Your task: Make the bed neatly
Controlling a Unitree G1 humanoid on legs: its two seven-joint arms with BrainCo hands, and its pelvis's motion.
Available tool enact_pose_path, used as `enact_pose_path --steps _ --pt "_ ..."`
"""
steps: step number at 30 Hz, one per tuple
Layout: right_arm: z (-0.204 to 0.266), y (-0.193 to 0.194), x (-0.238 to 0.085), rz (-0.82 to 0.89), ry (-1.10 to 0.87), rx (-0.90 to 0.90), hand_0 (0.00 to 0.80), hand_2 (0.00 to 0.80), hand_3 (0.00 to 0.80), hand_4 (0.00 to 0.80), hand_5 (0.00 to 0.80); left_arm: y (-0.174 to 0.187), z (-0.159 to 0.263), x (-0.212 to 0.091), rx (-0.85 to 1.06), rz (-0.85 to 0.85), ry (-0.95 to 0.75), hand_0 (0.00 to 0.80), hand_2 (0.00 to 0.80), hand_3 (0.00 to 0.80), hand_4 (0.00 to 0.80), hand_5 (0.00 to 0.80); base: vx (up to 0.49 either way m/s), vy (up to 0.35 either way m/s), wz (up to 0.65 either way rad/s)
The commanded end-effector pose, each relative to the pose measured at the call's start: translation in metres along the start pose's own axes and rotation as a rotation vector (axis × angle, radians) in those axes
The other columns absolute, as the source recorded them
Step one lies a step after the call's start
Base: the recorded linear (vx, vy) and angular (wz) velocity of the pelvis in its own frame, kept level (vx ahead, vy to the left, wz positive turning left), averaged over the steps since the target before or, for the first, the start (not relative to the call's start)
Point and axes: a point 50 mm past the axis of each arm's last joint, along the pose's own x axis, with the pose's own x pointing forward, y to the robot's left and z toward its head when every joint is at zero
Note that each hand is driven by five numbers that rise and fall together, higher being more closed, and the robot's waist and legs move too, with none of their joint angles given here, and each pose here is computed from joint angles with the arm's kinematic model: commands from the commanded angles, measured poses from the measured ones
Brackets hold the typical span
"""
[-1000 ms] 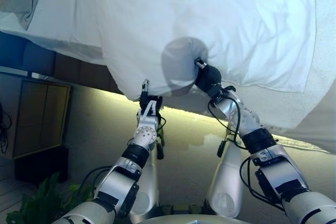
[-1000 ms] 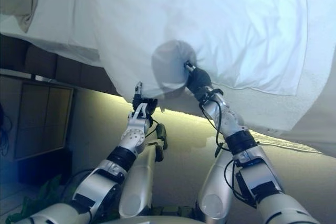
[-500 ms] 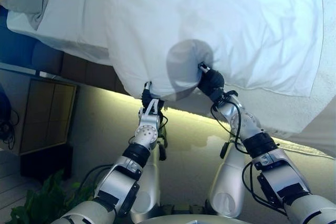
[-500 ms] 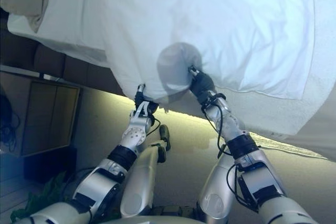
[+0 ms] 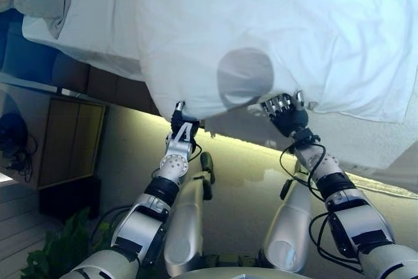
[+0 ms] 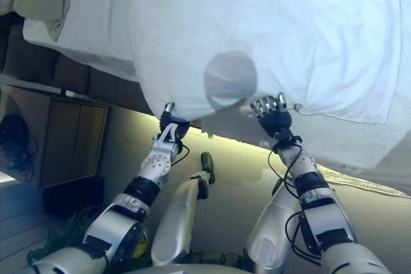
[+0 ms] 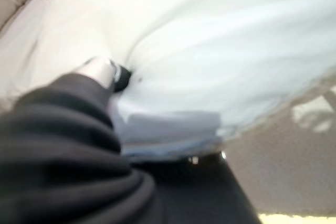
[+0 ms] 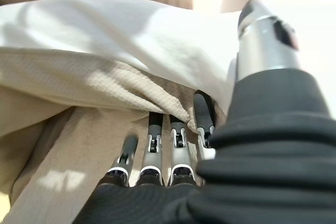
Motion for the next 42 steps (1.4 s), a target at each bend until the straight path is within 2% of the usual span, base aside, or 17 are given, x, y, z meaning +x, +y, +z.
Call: enact_pose_path --steps 1,6,15,16,17,28,35,42 --pt "0.098 -0.006 -0.035 0.027 -0.409 0.061 0.0 0.0 0.0 0.0 0.0 0.001 0.057 0.003 -0.035 -0.032 -0.188 0.8 0.8 0.8 0.8 0.8 -0.011 0.038 -0.03" --pt "0.127 -0.013 -0.06 0.043 -0.506 0.051 0.0 0.0 0.0 0.0 0.0 0.006 0.062 0.0 -0.044 -0.054 -0.201 0.8 0.8 0.8 0.8 0.8 -0.015 0.036 -0.03" --pt "0.159 -0.009 -0.077 0.031 -0.611 0.042 0.0 0.0 0.0 0.0 0.0 0.009 0.071 -0.002 -0.059 -0.062 -0.207 0.8 0.8 0.8 0.8 0.8 -0.01 0.023 -0.07" --pt "0.16 -0.007 -0.077 0.033 -0.611 0.035 0.285 0.285 0.285 0.285 0.285 0.01 0.071 -0.003 -0.06 -0.061 -0.207 0.8 0.8 0.8 0.8 0.8 0.0 0.0 0.0" --pt "0.162 -0.003 -0.074 0.03 -0.611 0.023 0.8 0.8 0.8 0.8 0.8 0.01 0.071 -0.003 -0.066 -0.06 -0.21 0.8 0.8 0.8 0.8 0.8 0.0 0.0 0.0" --pt "0.151 0.002 -0.057 0.009 -0.523 0.05 0.8 0.8 0.8 0.8 0.8 0.0 0.082 0.0 -0.065 -0.084 -0.233 0.8 0.8 0.8 0.8 0.8 -0.01 -0.017 -0.01" --pt "0.112 -0.011 -0.048 -0.005 -0.418 0.068 0.8 0.8 0.8 0.8 0.8 -0.005 0.089 -0.001 0.057 -0.047 -0.304 0.8 0.8 0.8 0.8 0.8 -0.004 0.028 0.05" --pt "0.074 -0.022 -0.041 -0.109 -0.341 0.124 0.8 0.8 0.8 0.8 0.8 0.032 0.087 -0.004 0.008 0.133 -0.301 0.8 0.8 0.8 0.8 0.8 0.091 0.224 -0.01"
